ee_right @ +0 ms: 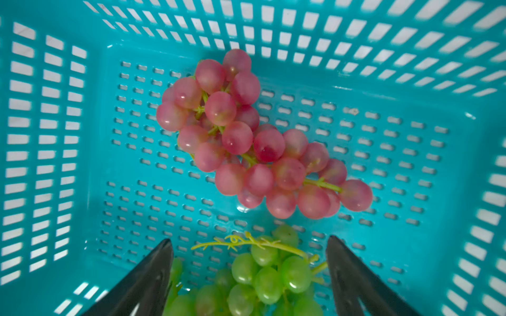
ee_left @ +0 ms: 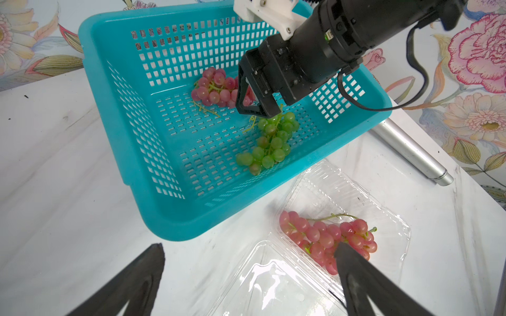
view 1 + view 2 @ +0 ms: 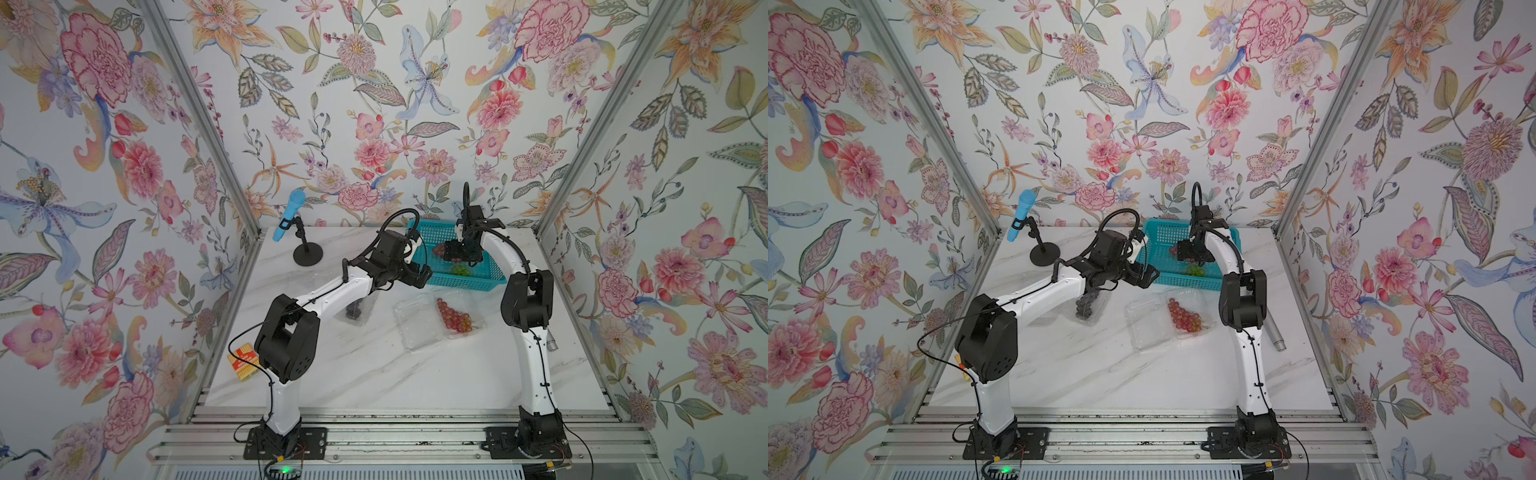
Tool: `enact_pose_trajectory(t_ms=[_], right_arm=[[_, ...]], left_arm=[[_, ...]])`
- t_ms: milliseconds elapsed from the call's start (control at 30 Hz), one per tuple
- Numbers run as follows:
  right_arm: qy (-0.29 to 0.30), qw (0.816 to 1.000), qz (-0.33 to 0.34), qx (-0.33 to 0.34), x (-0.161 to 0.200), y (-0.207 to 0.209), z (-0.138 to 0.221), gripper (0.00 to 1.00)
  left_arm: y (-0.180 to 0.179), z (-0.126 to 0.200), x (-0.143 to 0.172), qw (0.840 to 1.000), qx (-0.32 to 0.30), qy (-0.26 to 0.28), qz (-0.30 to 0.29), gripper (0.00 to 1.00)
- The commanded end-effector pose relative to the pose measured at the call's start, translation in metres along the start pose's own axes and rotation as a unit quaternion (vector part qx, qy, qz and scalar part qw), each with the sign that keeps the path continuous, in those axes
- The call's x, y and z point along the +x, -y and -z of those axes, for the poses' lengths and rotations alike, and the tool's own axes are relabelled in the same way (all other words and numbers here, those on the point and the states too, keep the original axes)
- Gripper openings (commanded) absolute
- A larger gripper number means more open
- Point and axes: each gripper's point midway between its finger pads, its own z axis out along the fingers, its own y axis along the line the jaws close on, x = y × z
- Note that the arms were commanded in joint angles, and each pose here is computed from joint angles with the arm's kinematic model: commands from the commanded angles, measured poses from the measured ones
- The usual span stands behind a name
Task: Pack grapes into containers
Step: Adjust the grape in the basket.
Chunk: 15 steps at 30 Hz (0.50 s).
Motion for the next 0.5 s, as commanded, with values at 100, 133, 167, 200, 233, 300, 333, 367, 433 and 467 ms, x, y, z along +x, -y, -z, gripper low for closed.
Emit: enact_pose_trajectory(t_ms=[100,133,167,200,233,300,333,367,433,467], right_arm=[[-0.018,0.999,0.043,0.011,0.013,-0.01,-0.001,0.72],[-0.018,0.998,0.054,0.01,0.013,-0.015,-0.001,0.72],[-0.018,0.997,0.07,0.014,0.014,-0.02,-0.002,0.72],[-0.019,0.996,0.084,0.022,0.015,-0.024,-0.004,0.72],[-0.02,0.995,0.093,0.026,0.016,-0.027,-0.006,0.71],[-0.024,0.994,0.101,0.026,0.019,-0.032,-0.009,0.69],[-0.026,0.994,0.101,0.022,0.021,-0.034,-0.01,0.68],[-0.029,0.994,0.102,0.019,0.022,-0.035,-0.013,0.66],[-0.032,0.994,0.103,0.022,0.025,-0.035,-0.016,0.63],[-0.034,0.994,0.103,0.024,0.025,-0.034,-0.018,0.63]], left_arm=[[-0.01,-0.007,-0.004,1.0,-0.012,-0.007,-0.008,1.0],[-0.01,-0.008,-0.003,1.0,-0.012,-0.008,-0.007,1.0],[-0.01,-0.008,-0.002,1.0,-0.012,-0.009,-0.007,1.0],[-0.01,-0.008,-0.001,1.0,-0.012,-0.011,-0.008,1.0],[-0.011,-0.008,-0.001,1.0,-0.013,-0.011,-0.008,1.0],[-0.011,-0.008,0.001,1.0,-0.014,-0.014,-0.007,1.0],[-0.012,-0.007,0.002,1.0,-0.014,-0.014,-0.007,1.0],[-0.011,-0.005,0.001,1.0,-0.015,-0.012,-0.007,1.0],[-0.012,-0.004,0.003,1.0,-0.017,-0.012,-0.007,1.0],[-0.013,-0.003,0.003,1.0,-0.018,-0.012,-0.007,1.0]])
